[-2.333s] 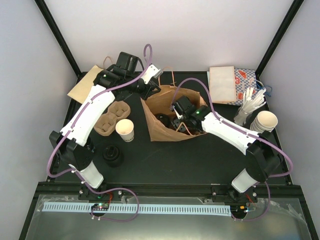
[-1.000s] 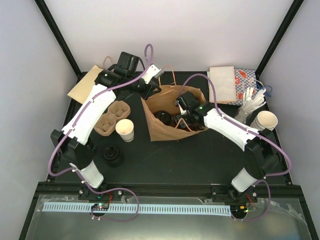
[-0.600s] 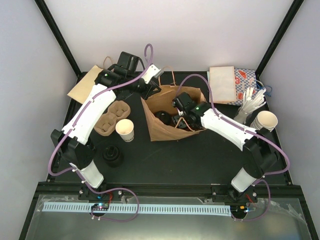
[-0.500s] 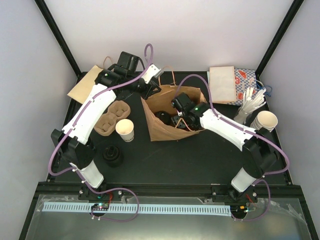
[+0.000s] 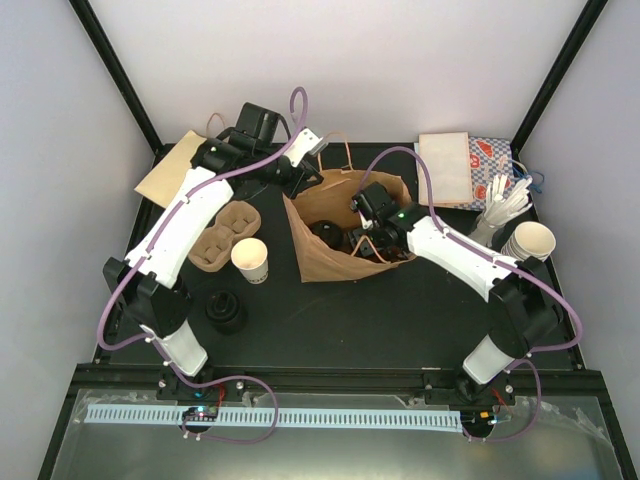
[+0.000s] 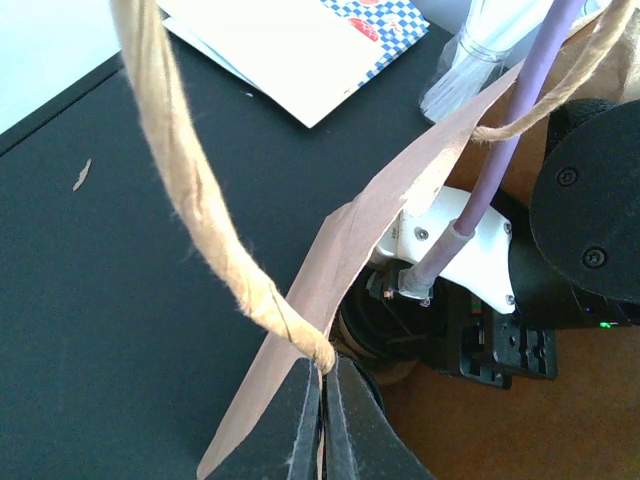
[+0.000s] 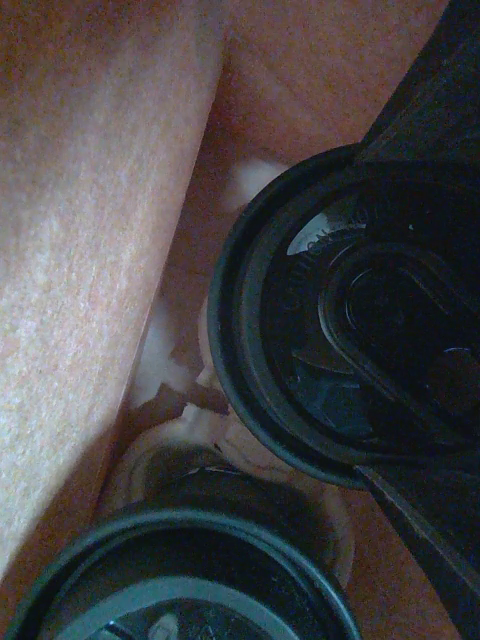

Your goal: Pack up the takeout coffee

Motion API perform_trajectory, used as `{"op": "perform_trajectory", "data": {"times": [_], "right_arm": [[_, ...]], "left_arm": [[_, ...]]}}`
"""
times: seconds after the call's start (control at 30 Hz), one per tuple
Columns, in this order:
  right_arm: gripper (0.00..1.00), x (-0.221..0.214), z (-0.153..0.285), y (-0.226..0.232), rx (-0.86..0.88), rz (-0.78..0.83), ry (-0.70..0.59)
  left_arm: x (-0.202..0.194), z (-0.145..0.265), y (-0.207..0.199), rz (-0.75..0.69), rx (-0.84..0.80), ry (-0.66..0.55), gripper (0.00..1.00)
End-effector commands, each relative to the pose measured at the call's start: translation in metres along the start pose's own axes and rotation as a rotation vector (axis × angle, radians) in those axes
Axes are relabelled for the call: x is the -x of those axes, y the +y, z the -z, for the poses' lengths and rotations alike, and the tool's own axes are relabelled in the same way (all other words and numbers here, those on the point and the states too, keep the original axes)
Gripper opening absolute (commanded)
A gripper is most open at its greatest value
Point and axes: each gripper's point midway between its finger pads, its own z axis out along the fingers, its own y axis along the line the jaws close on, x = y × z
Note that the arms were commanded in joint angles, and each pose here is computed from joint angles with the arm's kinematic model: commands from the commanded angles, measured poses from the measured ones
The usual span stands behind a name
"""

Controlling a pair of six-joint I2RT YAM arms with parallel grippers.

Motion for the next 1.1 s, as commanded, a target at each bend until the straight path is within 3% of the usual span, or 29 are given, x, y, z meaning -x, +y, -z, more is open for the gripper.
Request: {"op": "perform_trajectory", "data": {"times": [0.0, 0.33, 0.67, 0.7, 0.77, 0.8, 1.07], "right_arm": [[0.66, -0.093, -0.022, -0.013, -0.061, 0.047, 0.356], [0.66, -0.097, -0.024, -0.013, -0.11, 0.086, 0.366], [0.67, -0.062, 0.001, -0.014, -0.119, 0.073, 0.272], [0.71, -0.058, 0.004, -0.013, -0.114, 0.073, 0.262], [0.96, -0.052, 0.01, -0.012, -0.105, 0.071, 0.24], [0.99, -0.048, 0.014, -0.012, -0.103, 0.068, 0.225], [1.0, -0.027, 0.035, -0.01, -0.089, 0.056, 0.165]], "left_arm": [[0.002, 0.001, 0.0, 0.02, -0.003, 0.011, 0.02], [0.001, 0.0, 0.0, 0.028, -0.004, 0.014, 0.02], [0.001, 0.002, -0.001, 0.029, -0.003, 0.016, 0.02], [0.001, 0.002, -0.001, 0.028, -0.004, 0.016, 0.02], [0.0, 0.001, -0.001, 0.029, -0.005, 0.019, 0.01], [0.0, 0.002, -0.001, 0.029, -0.005, 0.019, 0.02], [0.001, 0.002, -0.002, 0.028, -0.008, 0.016, 0.01]]}}
